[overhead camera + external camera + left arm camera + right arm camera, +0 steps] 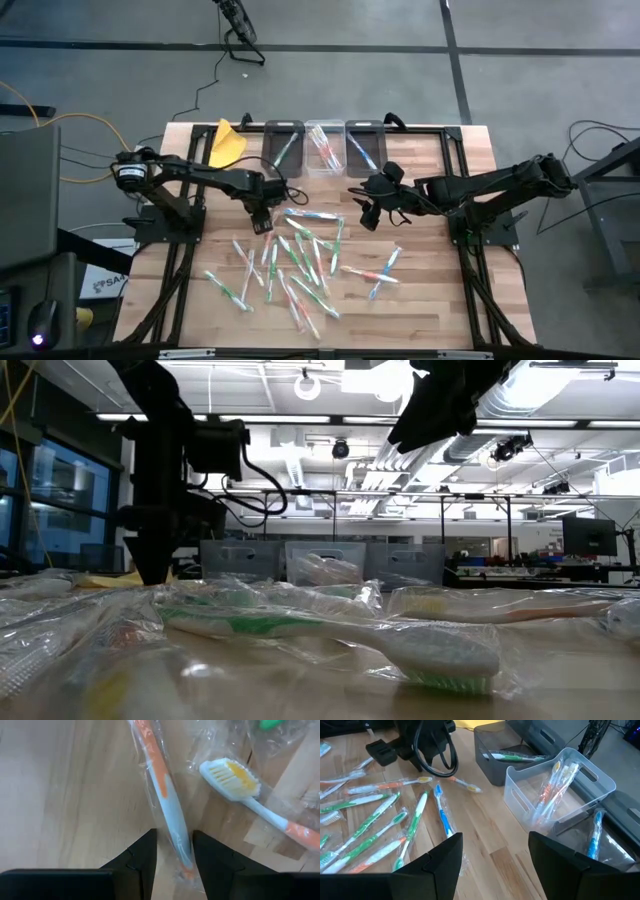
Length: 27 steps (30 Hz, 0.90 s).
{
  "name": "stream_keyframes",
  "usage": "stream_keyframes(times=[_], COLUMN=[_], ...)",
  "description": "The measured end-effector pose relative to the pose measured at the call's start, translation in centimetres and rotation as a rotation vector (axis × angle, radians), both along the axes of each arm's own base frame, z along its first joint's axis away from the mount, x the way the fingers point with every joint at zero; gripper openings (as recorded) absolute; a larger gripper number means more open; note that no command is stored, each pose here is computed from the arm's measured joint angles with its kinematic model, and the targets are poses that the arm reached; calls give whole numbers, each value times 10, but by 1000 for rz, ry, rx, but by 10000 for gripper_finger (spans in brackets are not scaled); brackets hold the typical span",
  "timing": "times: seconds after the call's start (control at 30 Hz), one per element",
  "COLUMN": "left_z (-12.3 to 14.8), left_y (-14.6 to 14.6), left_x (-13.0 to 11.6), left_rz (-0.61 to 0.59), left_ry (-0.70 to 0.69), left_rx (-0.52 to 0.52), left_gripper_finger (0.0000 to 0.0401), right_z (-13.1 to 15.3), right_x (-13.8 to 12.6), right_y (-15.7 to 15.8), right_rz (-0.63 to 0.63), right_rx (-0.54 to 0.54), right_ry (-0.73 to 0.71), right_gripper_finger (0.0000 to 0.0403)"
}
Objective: Pick & Place Toothbrushes
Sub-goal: Put the orange toothbrush into the transparent bin
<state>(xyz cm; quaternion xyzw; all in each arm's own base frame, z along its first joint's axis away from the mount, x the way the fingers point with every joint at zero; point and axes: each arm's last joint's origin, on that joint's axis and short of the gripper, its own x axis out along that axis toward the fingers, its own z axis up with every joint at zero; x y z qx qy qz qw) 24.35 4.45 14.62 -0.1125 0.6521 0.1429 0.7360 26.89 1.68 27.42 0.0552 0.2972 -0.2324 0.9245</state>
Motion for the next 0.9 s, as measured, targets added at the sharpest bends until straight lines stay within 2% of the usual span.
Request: stream_keyframes(times=[0.17,0.37,0.5,0.63,0.7,0.83,0.9], left_z=[-4,-4,0,13,30,52,65], left_y=[0,0,0,2,4,3,3], left_x=[1,0,1,-5,1,-5,-6], left_rz=[-3,-26,-30,-27,-27,-25,-23], left_ry=[17,20,47,99,20,-43,-125], left_rx=[0,0,10,74,121,144,161], left_gripper_finger=[105,18,22,15,10,11,11], right_z=[0,-1,-4,-14,-21,-39,-45], right_x=[0,1,3,15,25,44,52], right_y=[0,0,0,2,3,5,6], right_rz=[0,-1,0,6,16,37,54], right_rx=[1,0,1,-8,-21,-44,-56], right_ry=[0,4,9,15,4,2,-10], right_gripper_finger=[220,220,220,220,220,220,220])
